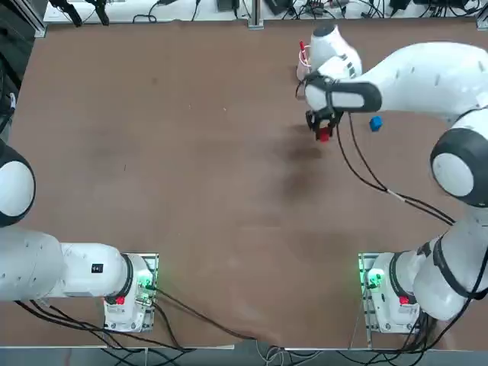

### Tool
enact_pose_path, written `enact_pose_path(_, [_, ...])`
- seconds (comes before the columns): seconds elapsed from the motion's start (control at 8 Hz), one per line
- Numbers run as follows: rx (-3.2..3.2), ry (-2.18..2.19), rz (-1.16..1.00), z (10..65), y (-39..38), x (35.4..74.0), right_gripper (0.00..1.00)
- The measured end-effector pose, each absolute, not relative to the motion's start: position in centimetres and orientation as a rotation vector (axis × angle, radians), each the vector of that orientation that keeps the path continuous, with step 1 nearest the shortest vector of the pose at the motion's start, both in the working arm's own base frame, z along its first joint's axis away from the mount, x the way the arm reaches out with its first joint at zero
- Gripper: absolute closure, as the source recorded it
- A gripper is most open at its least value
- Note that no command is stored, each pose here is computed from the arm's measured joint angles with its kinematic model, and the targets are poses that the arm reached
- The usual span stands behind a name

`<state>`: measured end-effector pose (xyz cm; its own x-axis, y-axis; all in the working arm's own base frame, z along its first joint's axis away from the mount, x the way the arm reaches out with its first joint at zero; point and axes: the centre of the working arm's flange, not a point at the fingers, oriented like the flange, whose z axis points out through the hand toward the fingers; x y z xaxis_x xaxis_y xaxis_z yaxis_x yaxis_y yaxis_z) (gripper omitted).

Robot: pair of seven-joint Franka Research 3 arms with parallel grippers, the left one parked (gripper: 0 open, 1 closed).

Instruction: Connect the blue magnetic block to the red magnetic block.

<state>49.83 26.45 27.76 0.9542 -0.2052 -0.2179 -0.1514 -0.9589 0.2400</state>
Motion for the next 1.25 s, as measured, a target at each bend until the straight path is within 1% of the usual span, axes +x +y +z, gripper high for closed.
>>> enact_pose_path(0.25, [2.796,-0.789,-0.331,28.7,21.0,52.3,0.53])
enact_pose_path(0.62, [2.566,-1.442,-0.278,27.4,14.0,54.3,0.53])
enact_pose_path(1.0, [2.435,-1.887,-0.232,25.0,6.6,53.8,0.53])
enact_pose_path(1.25, [2.342,-2.076,-0.289,24.3,3.1,53.1,0.53])
